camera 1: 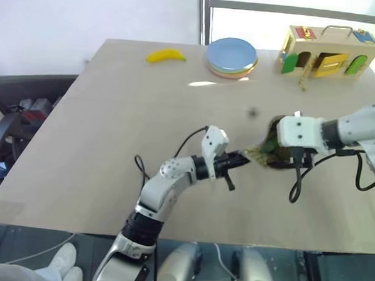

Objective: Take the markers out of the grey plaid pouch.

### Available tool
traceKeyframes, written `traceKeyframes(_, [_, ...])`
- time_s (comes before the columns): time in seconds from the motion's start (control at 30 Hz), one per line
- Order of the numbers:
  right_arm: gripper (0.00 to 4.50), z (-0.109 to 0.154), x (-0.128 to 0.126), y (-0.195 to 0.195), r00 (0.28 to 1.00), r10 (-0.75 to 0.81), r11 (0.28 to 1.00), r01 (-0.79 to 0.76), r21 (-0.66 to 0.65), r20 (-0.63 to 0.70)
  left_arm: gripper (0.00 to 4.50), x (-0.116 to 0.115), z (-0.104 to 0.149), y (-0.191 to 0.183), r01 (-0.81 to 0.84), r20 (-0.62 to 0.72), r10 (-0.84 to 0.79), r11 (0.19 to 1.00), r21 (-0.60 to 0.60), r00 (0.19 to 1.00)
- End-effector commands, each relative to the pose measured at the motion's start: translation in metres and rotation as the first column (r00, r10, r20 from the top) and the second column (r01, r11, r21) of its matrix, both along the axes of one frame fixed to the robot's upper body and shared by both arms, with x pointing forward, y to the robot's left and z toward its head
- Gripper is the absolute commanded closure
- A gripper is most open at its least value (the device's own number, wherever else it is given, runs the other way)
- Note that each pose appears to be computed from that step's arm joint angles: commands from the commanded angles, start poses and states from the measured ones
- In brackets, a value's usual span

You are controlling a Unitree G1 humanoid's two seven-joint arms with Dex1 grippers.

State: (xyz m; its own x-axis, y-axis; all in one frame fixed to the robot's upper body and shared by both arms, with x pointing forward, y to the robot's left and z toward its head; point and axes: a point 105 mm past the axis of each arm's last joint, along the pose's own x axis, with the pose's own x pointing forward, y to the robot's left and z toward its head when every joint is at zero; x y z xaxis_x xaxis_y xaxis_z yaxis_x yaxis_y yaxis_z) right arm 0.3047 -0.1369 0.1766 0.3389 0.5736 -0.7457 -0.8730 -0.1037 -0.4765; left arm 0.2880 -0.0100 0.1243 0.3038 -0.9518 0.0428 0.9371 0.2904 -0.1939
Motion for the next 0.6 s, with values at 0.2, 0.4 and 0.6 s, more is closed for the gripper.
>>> traceKeyframes(0.2, [0.05, -0.024, 0.015, 0.000, 0.999, 0.015, 0.991, -0.019, -0.136, -0.032, 4.50, 0.007, 0.005, 0.007, 0.004, -0.214, -0.028, 0.994, -0.110, 0.976])
traceKeyframes(0.4, [0.05, -0.034, 0.031, -0.002, 0.998, -0.016, 0.972, 0.001, -0.233, -0.065, 4.50, 0.013, -0.001, 0.014, -0.007, -0.281, -0.022, 0.995, -0.101, 0.959])
traceKeyframes(0.6, [0.05, -0.056, 0.048, 0.000, 0.996, -0.025, 0.955, -0.003, -0.295, -0.091, 4.50, 0.024, -0.009, 0.018, -0.028, -0.304, 0.005, 0.997, -0.070, 0.953])
